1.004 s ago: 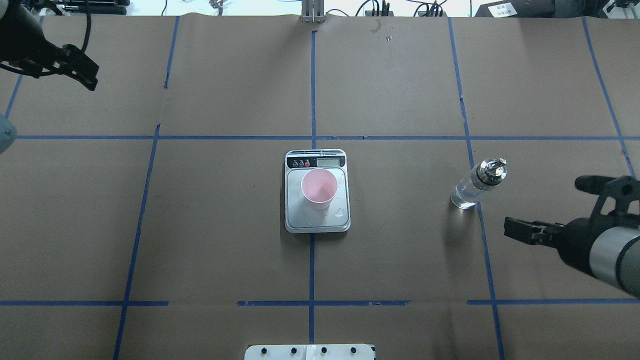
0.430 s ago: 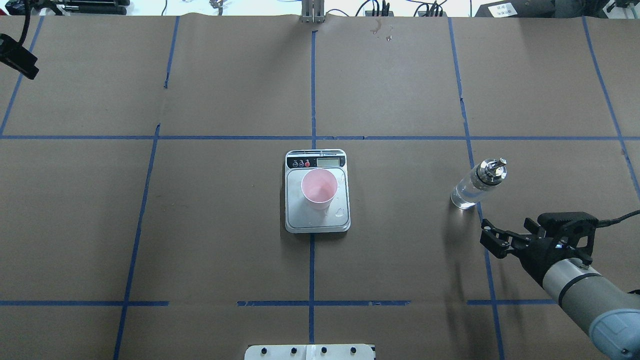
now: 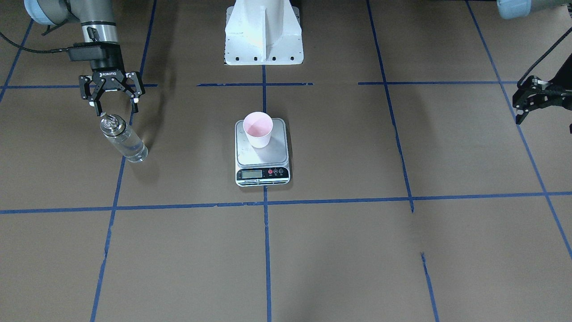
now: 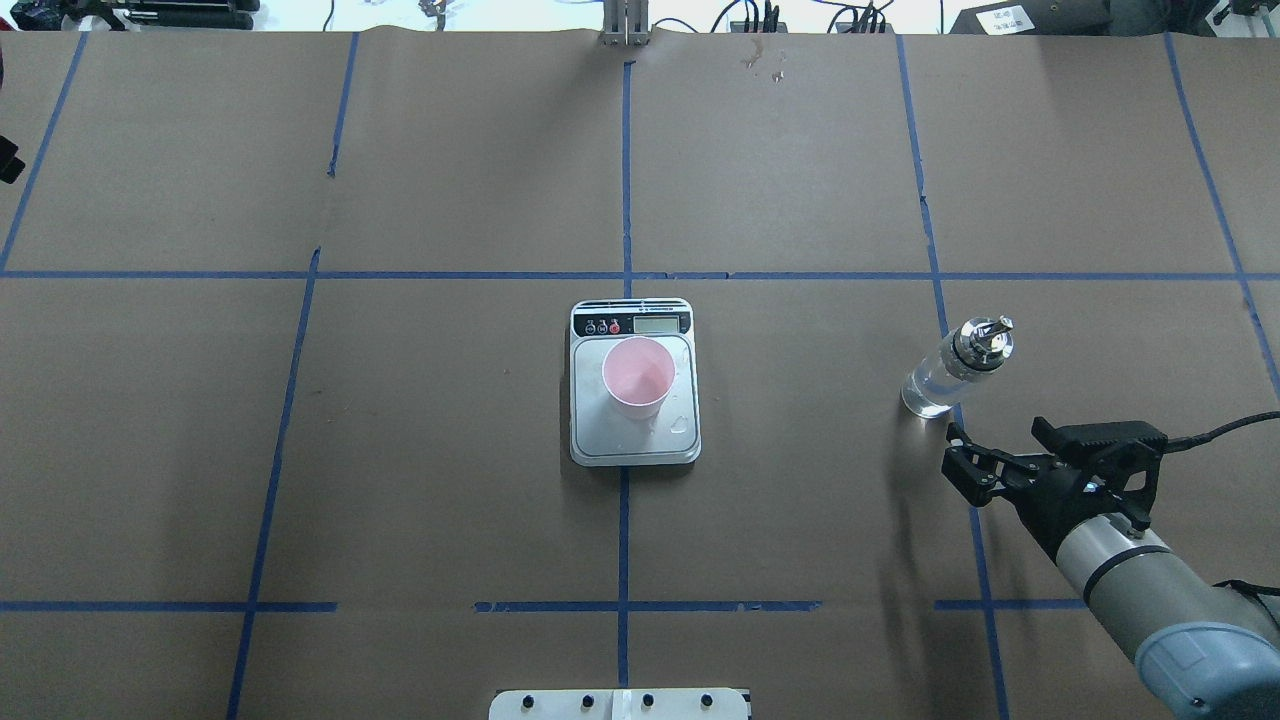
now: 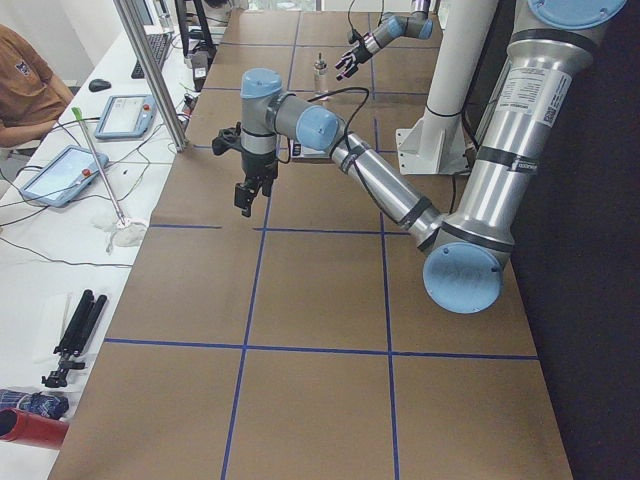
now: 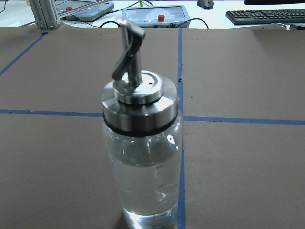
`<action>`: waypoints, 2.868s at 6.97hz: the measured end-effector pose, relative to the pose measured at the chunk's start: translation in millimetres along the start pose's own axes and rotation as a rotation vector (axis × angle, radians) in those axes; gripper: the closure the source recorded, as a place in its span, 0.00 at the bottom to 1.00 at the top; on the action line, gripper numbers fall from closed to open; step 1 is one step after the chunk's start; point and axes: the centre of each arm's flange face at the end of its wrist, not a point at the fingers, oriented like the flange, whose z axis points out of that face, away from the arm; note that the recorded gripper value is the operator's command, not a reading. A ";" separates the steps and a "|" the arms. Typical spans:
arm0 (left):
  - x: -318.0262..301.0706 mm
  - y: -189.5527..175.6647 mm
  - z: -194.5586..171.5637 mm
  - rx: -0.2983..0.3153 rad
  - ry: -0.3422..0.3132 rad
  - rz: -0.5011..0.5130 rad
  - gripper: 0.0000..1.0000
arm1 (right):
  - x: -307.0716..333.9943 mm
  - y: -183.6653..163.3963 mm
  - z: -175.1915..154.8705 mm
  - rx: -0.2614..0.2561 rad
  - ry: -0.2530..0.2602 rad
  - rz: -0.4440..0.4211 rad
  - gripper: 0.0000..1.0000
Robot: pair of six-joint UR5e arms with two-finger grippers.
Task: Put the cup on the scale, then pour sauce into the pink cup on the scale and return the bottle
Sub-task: 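Close the right gripper around the glass sauce bottle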
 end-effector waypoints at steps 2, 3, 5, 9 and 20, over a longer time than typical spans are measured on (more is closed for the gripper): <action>-13.1 7.2 10.8 0.007 -0.041 0.033 0.00 | -11.4 6.0 13.6 0.043 0.008 -0.045 0.00; -16.8 8.6 12.7 0.005 -0.061 0.047 0.00 | -16.2 7.9 18.9 0.057 0.011 -0.061 0.00; -19.8 10.2 14.3 0.002 -0.073 0.053 0.00 | -12.6 5.9 26.9 0.075 0.030 -0.085 0.00; -20.6 8.6 9.5 0.011 -0.077 0.053 0.00 | -15.6 -15.4 40.9 0.102 0.049 -0.094 0.00; -20.7 5.6 3.8 0.022 -0.077 0.043 0.00 | -39.4 -39.0 75.6 0.098 0.048 -0.078 1.00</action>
